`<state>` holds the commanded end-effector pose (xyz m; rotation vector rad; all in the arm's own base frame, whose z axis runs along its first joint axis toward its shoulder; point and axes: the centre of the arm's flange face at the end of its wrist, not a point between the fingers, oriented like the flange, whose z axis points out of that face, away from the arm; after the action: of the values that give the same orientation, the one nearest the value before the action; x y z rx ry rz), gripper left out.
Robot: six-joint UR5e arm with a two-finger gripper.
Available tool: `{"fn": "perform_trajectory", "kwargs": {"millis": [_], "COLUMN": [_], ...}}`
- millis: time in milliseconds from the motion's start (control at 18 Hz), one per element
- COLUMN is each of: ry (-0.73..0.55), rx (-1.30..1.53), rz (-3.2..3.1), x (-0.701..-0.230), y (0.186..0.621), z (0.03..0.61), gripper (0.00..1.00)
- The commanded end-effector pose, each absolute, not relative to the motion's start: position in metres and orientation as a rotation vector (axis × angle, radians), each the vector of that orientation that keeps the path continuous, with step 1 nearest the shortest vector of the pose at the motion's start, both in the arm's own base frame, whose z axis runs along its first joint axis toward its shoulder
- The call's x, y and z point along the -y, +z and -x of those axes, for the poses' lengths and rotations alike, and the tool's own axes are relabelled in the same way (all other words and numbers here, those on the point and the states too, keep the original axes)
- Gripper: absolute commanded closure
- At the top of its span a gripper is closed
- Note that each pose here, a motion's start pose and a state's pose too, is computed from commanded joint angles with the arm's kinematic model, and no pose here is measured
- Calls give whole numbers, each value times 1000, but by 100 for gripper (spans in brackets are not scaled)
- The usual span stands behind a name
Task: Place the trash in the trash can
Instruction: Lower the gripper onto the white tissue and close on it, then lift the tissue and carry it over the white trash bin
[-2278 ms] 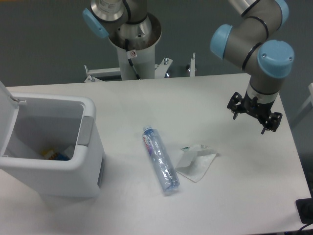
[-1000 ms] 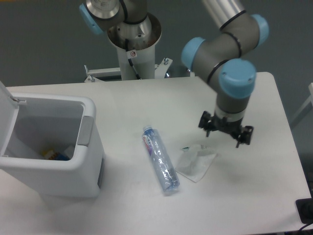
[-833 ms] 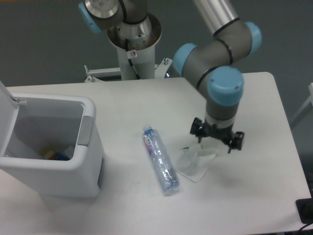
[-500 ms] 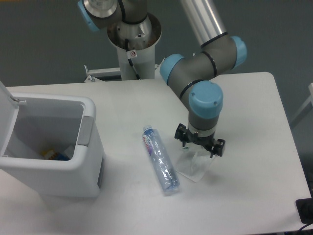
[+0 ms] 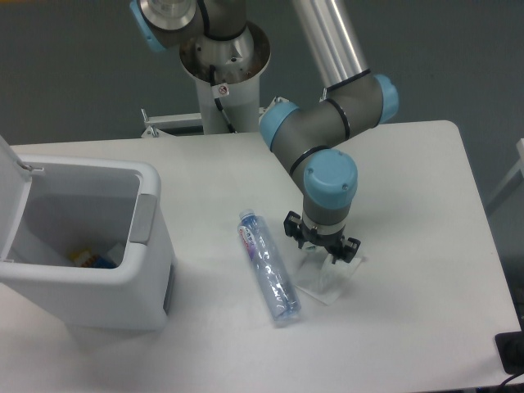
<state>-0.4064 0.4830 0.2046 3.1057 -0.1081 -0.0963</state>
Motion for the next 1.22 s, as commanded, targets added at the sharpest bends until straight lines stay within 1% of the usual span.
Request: {"fn": "perform_trajectory", "kwargs": {"millis": [56,111,167,556,722,833,1056,1222], "ry": [-98,-97,-98,-126,-177,-189,-162,-86], "rx": [103,103,101,106,98,90,-104,-152], "rz": [-3107,-3106,-3107,-3137,-3164,-3208,-3333,-3418], "x": [-484,-485,-485,-489,-494,-500,-515,-519], "y": [205,204,205,222,244,260,289,301], "z": [406,405,405,410,419,424,434,433], "gripper": [80,96,100,100,100,100,100,100]}}
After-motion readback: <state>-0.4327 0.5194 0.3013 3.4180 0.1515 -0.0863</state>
